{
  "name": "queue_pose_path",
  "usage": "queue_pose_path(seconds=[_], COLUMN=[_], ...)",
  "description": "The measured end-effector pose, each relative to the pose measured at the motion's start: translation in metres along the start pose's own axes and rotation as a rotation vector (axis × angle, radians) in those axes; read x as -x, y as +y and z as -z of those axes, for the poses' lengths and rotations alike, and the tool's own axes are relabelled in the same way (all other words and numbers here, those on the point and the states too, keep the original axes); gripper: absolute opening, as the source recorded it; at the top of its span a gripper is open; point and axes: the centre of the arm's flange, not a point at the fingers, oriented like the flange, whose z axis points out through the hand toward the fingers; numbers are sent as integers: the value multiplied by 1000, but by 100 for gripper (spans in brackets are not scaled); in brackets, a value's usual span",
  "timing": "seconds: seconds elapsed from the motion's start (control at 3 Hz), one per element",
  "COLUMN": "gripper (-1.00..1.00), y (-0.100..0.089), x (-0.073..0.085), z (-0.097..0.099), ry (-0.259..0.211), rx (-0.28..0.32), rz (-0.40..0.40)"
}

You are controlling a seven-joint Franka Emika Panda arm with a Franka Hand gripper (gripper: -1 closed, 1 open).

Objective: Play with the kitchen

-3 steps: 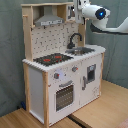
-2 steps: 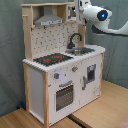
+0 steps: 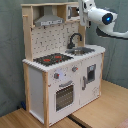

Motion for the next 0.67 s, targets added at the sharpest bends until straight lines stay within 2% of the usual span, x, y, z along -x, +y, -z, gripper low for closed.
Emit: queue_pose_path(seconds=[0.33,0.67], gripper=[-100,-100], y=[3,-1], x=[15,25], z=[13,13], ry=[-17,-37], rx=[18,22], rz=[4,14])
